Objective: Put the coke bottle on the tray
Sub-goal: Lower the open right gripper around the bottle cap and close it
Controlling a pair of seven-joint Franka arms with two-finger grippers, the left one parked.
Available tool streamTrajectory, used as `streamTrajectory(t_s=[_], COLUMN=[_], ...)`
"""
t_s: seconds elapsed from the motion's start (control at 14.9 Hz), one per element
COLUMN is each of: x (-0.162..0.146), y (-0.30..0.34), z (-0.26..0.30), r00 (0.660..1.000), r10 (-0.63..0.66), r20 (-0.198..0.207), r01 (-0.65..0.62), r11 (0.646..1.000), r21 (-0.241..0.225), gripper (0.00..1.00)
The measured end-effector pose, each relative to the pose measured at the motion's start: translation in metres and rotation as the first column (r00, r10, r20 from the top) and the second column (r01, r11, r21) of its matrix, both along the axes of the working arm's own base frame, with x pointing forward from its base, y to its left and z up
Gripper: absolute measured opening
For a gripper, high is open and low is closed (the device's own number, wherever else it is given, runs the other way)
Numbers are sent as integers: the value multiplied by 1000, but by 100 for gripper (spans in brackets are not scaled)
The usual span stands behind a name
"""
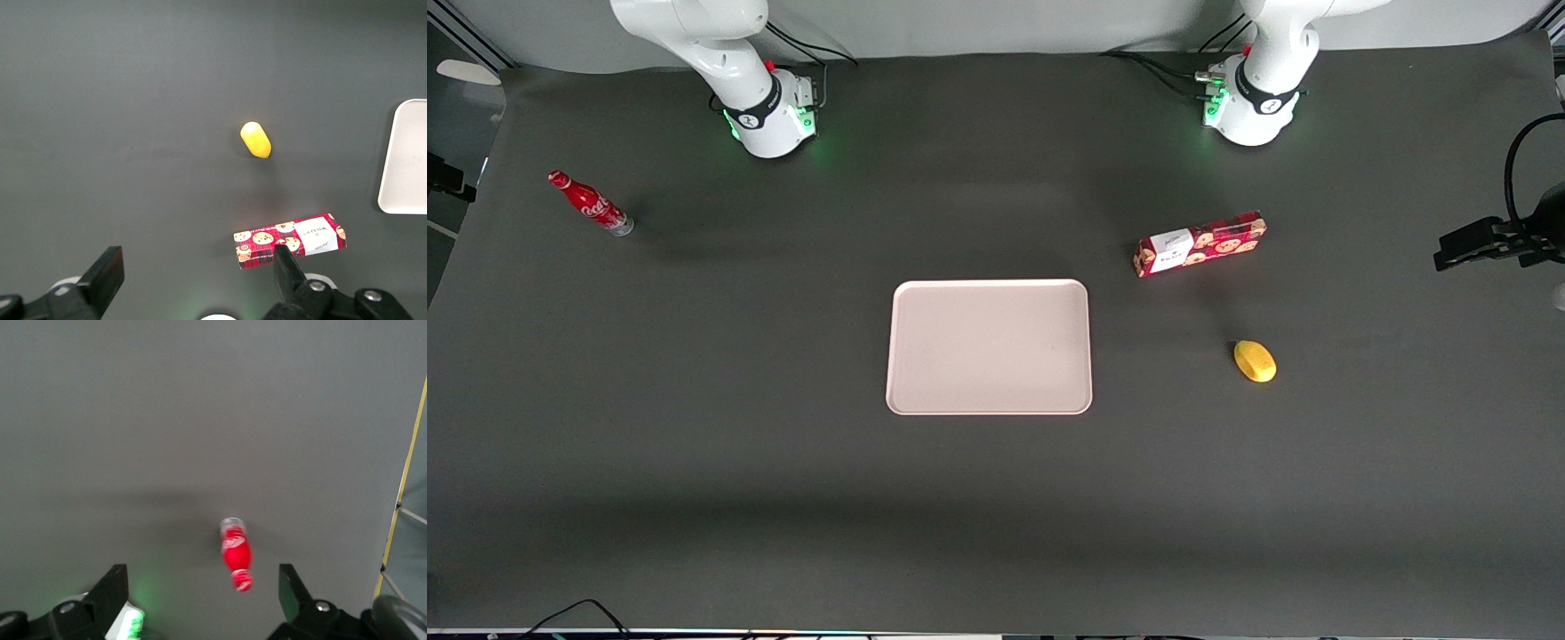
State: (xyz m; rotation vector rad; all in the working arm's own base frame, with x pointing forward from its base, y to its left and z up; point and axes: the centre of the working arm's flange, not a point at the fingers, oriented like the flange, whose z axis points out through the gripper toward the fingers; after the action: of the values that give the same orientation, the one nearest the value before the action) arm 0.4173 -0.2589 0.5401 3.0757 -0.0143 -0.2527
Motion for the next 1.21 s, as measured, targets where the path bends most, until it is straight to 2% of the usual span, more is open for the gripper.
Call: streamTrajectory(t_s=[0.27,0.47,0.6,0.87,1.21], x=[-74,-98,-112,-148,-184], y=[-51,-48,-46,-55,-73], z=[-92,-141,-166,-189,-188], r00=[1000,999,999,997,992], r10=[-12,-22,-32,-53,-99], r20=[25,47,42,47,84], r01=[11,19,28,48,90], r11=[999,997,995,994,990], r21=[40,76,92,96,110], gripper=[100,100,100,100,99])
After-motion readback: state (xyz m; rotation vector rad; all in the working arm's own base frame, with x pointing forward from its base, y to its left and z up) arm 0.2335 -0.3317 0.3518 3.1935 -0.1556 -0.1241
